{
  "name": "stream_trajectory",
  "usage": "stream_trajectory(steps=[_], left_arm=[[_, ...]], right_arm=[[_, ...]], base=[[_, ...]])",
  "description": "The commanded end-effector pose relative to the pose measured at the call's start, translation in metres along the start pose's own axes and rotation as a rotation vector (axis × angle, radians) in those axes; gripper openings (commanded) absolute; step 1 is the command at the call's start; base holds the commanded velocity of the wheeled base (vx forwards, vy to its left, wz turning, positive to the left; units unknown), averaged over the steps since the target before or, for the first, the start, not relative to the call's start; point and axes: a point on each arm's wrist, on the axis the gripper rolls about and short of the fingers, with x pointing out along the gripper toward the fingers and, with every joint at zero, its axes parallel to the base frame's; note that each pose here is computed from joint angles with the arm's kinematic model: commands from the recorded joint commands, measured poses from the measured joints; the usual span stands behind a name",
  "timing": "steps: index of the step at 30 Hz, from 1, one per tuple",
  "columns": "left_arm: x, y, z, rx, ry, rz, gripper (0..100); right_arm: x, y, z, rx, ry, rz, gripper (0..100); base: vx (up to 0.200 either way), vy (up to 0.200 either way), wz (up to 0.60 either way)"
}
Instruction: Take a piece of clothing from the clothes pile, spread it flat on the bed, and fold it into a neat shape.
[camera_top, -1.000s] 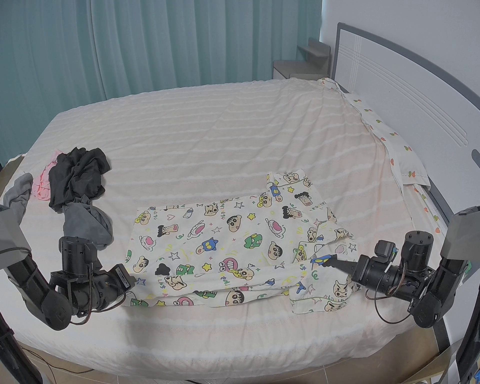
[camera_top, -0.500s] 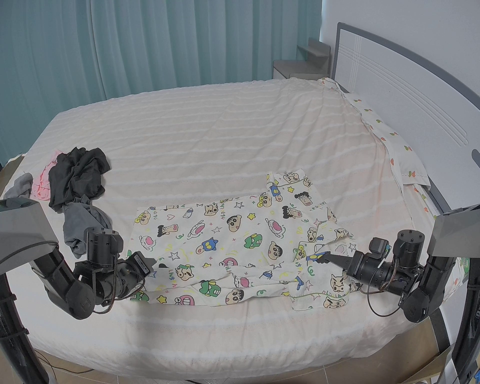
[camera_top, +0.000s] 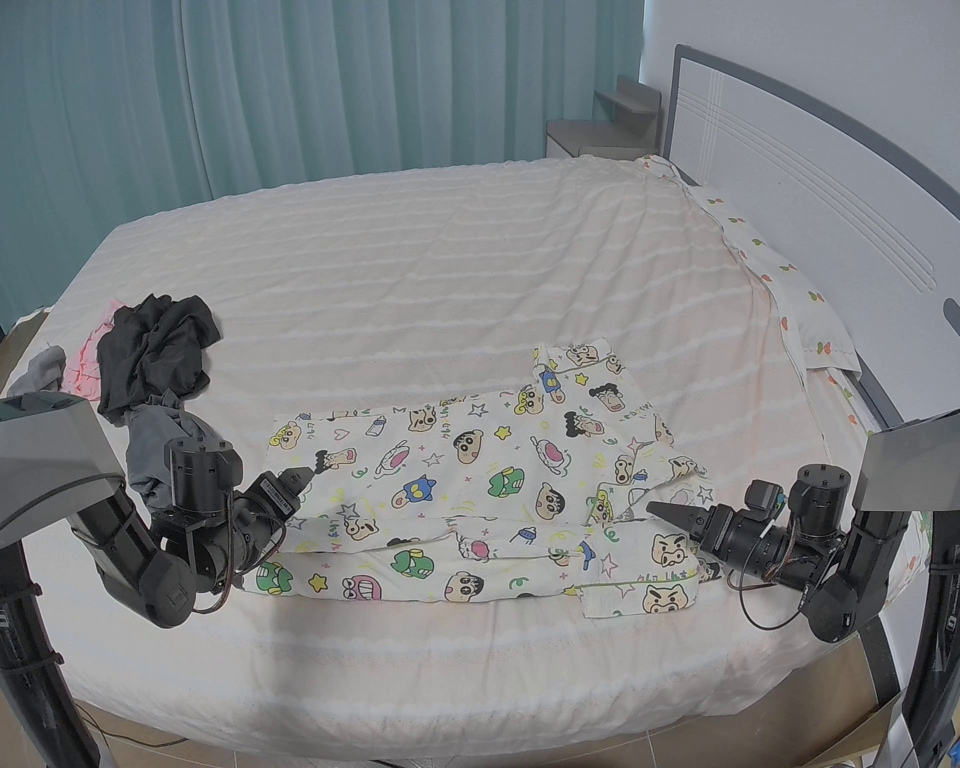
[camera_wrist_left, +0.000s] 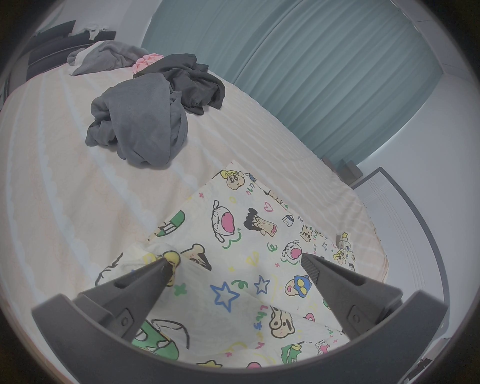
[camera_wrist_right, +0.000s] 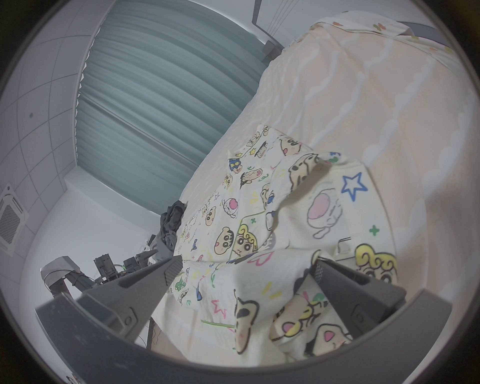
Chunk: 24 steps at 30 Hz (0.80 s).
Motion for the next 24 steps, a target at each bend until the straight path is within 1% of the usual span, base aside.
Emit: stream_trajectory(steps=[1,13,16,22,24], left_arm=[[0.002,0.002,0.001,-0.001,-0.005,0.002,100],[0.005,0.022,0.02,0.001,-0.05,0.057,100],[0.006,0.026,0.026,-0.006,-0.066,0.069,100],[0.004,0.037,0.036,-0.028,-0.085,0.097,100],[0.0,0.039,0.04,-0.042,-0.076,0.083,100]], right_arm=[[0.0,-0.006,0.002,0.003,-0.016,-0.011,100],[0.003,-0.018,0.006,0.012,-0.037,-0.028,100],[0.003,-0.017,0.008,0.008,-0.042,-0.026,100],[-0.008,-0.017,0.022,0.007,-0.096,-0.037,100],[-0.013,-0.017,0.027,0.011,-0.113,-0.043,100]], base=[[0.0,0.0,0.0],[0.0,0.0,0.0],[0.0,0.0,0.0],[0.0,0.0,0.0],[0.0,0.0,0.0]])
